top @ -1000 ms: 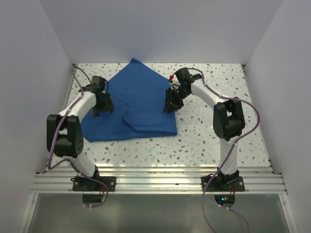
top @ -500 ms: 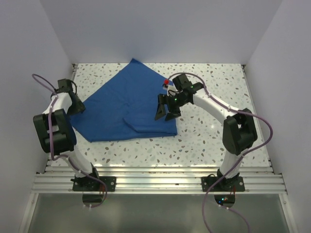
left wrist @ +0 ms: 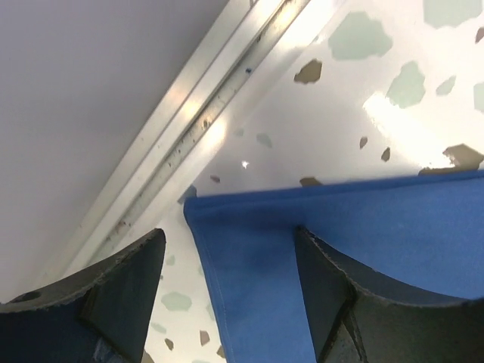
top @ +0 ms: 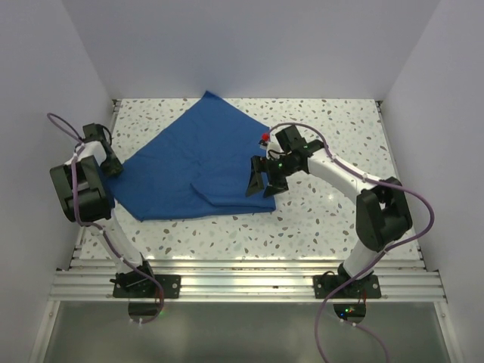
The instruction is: Prepare the surgical pack
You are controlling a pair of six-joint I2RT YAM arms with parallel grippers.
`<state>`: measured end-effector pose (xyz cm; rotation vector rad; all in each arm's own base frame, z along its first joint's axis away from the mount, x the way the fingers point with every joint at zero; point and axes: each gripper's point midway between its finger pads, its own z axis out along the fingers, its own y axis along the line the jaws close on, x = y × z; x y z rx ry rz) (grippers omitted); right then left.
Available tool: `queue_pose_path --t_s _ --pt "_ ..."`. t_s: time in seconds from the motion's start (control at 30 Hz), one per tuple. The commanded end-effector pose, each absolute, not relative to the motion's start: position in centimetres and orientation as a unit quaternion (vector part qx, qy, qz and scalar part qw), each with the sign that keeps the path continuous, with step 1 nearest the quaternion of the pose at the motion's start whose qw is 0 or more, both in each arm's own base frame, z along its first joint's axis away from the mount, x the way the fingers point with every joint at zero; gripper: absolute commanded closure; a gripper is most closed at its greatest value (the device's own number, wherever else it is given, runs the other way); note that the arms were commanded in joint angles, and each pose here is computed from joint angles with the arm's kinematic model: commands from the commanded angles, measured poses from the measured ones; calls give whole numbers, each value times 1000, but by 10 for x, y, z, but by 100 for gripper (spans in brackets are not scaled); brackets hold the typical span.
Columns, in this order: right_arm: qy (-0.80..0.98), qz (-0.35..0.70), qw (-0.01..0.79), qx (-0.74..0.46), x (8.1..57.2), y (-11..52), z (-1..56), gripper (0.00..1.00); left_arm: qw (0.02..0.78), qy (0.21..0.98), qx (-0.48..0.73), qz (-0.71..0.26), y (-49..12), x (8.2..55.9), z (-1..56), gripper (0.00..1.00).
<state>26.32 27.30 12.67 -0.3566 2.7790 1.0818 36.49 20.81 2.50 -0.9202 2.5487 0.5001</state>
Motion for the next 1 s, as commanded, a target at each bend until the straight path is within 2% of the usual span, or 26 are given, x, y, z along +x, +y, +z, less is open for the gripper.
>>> queue_pose_path --t_s 0.0,0.17,0.27,0.3,0.4,0.47,0.5,0.57,0.6,0.63,0.7,0.77,0.97 --pt "918 357 105 -137 270 268 145 17 188 907 -313 208 225 371 7 27" --pt "920 357 100 -128 271 266 143 17 195 913 -335 127 195 373 -17 34" --pt "920 357 99 -129 271 267 144 17 204 912 -343 95 182 372 -24 43" --pt "921 355 97 -127 271 266 144 17 204 912 -345 91 180 371 -25 49" --pt "921 353 98 -130 271 266 145 17 211 909 -349 84 176 369 -21 57" --pt "921 354 96 -127 272 266 145 17 219 907 -350 80 176 372 -14 60" --pt "921 356 94 -127 271 267 144 17 223 906 -350 78 176 374 -11 64" --pt "922 355 93 -126 271 267 145 17 233 904 -351 75 176 378 -2 66" --pt "924 351 94 -124 272 265 147 17 233 904 -351 80 178 377 1 65" --pt "924 347 100 -126 275 265 149 17 231 901 -356 92 182 376 5 61" --pt "925 344 102 -127 275 265 151 17 227 896 -360 126 192 367 12 46" --pt "926 342 104 -124 277 264 151 17 226 893 -355 156 201 361 18 36" --pt "925 345 97 -124 274 264 148 17 204 903 -345 156 195 348 7 31"
